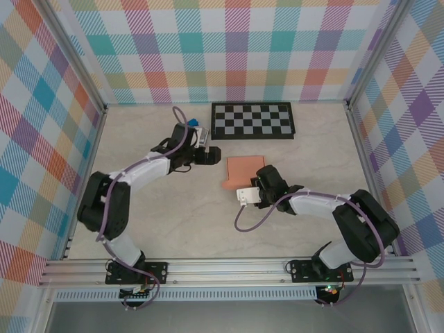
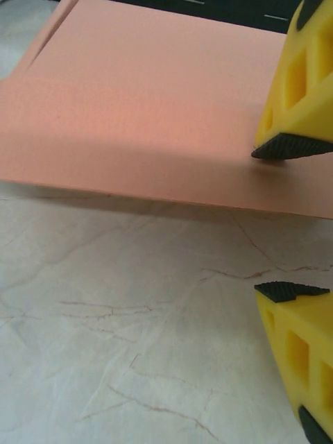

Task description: Fold the paper box

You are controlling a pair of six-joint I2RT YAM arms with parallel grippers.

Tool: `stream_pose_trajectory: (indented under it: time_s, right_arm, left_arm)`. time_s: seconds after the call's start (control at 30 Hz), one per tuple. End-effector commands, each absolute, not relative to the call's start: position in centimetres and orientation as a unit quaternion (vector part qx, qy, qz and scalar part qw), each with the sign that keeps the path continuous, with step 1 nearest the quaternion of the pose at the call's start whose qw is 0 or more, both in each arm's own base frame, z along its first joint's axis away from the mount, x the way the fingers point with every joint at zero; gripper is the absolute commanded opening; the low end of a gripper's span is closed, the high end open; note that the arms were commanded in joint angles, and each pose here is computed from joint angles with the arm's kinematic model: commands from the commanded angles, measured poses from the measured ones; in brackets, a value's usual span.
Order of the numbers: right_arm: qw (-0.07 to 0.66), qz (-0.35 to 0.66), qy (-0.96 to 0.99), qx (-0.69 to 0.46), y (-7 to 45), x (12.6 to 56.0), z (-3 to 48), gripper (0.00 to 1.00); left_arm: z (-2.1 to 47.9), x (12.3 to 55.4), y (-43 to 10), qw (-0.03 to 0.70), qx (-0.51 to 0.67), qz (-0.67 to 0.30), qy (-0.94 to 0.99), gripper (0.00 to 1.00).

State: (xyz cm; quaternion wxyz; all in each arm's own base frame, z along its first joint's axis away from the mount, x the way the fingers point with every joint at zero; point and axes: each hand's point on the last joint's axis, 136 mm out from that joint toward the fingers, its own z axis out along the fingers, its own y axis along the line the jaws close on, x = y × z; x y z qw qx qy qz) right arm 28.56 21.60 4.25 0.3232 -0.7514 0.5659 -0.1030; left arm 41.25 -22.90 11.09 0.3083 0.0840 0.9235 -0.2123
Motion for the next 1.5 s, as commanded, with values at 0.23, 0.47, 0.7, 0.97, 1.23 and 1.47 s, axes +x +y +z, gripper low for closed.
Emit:
stream_pose_trajectory:
  time_s: [0.23,0.47,0.7,0.97,1.23,1.47]
  right_arm:
    - [0.374,0.045,0.643,-0.667,22.2,25.6,11.3,0.7]
    - [0.429,0.15,0.849,-0.269,19.2,28.7,19.0,0.85]
    - [0.062,0.331,0.899,0.28,15.4,27.3,11.7,0.79]
    - [0.081,0.21,0.97,0.09,11.9,32.2,10.0,0.59]
    - [0.06,0.176,0.982,-0.044,13.7,34.4,8.2,0.5]
    - [0.033,0.121,0.987,-0.105,15.2,35.0,6.6,0.46]
  left_arm:
    - [9.1,43.3,-30.1,0.301,0.216,-0.206,0.906,1.0]
    - [7.4,43.2,-31.2,0.271,0.229,-0.209,0.911,1.0]
    - [6.0,40.6,-30.5,0.232,0.223,-0.186,0.928,1.0]
    - [6.5,37.1,-28.5,0.228,0.199,-0.183,0.935,1.0]
    - [7.6,37.2,-27.7,0.232,0.197,-0.164,0.938,1.0]
    - [8.2,37.5,-26.8,0.247,0.183,-0.15,0.94,1.0]
